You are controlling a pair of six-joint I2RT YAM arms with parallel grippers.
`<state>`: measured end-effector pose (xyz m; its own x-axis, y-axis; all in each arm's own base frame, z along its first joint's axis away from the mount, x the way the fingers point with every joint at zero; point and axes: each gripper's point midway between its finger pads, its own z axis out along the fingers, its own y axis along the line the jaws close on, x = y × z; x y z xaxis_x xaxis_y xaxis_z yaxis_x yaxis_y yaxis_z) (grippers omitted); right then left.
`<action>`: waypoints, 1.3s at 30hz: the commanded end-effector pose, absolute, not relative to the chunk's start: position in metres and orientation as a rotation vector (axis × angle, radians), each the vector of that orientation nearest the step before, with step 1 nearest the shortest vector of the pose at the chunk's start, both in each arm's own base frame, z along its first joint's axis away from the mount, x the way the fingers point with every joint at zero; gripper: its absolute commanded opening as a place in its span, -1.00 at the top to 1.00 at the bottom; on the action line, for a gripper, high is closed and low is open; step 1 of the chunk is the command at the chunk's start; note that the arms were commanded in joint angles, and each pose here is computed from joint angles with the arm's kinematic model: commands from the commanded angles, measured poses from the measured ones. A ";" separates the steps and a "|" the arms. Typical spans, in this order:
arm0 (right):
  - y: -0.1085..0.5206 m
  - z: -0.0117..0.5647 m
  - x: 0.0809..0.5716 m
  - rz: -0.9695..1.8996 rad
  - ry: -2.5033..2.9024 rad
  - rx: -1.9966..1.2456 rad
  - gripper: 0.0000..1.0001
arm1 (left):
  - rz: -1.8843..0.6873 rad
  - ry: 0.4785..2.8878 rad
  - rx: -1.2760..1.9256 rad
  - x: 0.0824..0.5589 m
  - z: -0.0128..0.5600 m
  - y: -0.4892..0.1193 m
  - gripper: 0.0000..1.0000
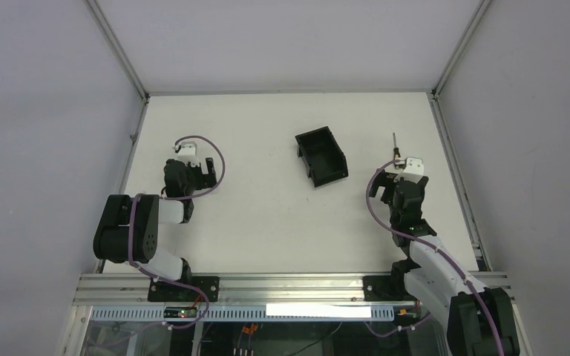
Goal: Put the screwdriver in the bin
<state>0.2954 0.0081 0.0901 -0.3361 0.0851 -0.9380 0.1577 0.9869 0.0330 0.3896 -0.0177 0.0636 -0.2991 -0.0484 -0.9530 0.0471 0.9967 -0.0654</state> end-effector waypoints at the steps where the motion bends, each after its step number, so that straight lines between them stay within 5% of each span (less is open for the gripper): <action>1: 0.008 0.131 0.307 -0.036 1.794 0.219 -0.99 | -0.100 1.820 0.003 0.393 0.079 -0.019 -0.98; 13: -0.027 0.203 0.340 -0.167 2.319 0.381 -0.98 | -0.099 1.821 0.004 0.393 0.079 -0.019 -0.98; 28: -0.045 0.081 0.435 -0.039 2.779 0.229 -0.79 | -0.099 1.822 0.003 0.393 0.079 -0.019 -0.98; 39: -0.051 0.042 0.435 -0.073 2.818 0.242 0.18 | -0.100 1.820 0.003 0.393 0.079 -0.019 -0.98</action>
